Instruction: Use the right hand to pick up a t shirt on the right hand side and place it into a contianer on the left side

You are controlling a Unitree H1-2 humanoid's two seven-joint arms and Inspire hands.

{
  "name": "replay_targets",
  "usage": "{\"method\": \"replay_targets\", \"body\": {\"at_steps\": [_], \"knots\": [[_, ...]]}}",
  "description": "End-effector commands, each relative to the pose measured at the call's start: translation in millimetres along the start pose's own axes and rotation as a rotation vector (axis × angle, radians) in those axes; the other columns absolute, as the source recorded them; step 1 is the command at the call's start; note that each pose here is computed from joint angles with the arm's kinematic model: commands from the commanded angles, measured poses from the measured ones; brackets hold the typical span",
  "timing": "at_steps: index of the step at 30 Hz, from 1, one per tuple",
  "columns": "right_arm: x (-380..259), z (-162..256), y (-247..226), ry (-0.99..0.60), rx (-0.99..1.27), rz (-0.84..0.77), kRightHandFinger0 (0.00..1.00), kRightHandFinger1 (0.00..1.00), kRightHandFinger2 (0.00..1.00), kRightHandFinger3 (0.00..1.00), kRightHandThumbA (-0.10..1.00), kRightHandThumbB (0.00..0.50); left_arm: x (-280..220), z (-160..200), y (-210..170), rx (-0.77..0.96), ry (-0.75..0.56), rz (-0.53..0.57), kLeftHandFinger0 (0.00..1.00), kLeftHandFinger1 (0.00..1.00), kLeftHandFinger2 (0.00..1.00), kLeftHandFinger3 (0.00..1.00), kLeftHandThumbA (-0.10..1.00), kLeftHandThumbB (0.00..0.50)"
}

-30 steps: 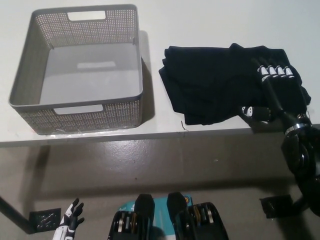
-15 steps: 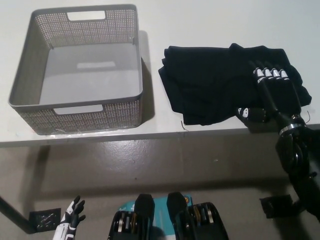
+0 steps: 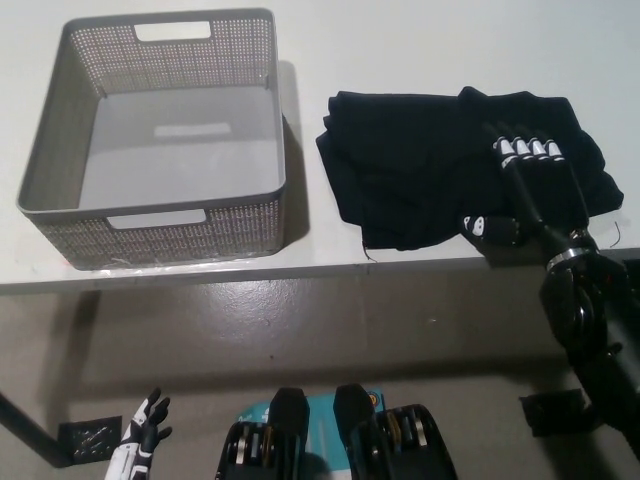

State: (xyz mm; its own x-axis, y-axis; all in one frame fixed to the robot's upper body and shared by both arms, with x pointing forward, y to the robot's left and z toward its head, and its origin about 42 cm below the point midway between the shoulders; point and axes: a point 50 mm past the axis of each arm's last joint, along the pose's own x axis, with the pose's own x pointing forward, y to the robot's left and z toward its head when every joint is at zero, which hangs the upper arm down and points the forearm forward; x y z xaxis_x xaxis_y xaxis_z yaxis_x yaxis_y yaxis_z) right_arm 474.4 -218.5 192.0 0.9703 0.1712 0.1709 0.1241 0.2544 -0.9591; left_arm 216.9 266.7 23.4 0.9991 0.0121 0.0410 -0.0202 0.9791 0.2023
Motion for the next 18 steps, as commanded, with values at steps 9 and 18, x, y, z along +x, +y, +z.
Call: {"method": "replay_targets", "body": {"at_steps": [9, 18], "knots": [[24, 2, -29, -0.007, 0.01, -0.073, 1.0, 1.0, 1.0, 1.0, 0.96, 0.41, 16, 18, -2, -0.006, -0.098, -0.012, 0.96, 1.0, 1.0, 1.0, 1.0, 0.275], [35, 3, -27, 0.01, 0.016, -0.047, 1.0, 1.0, 1.0, 1.0, 0.96, 0.403, 23, 22, -3, -0.002, -0.115, -0.015, 0.94, 1.0, 1.0, 1.0, 1.0, 0.268]]}}
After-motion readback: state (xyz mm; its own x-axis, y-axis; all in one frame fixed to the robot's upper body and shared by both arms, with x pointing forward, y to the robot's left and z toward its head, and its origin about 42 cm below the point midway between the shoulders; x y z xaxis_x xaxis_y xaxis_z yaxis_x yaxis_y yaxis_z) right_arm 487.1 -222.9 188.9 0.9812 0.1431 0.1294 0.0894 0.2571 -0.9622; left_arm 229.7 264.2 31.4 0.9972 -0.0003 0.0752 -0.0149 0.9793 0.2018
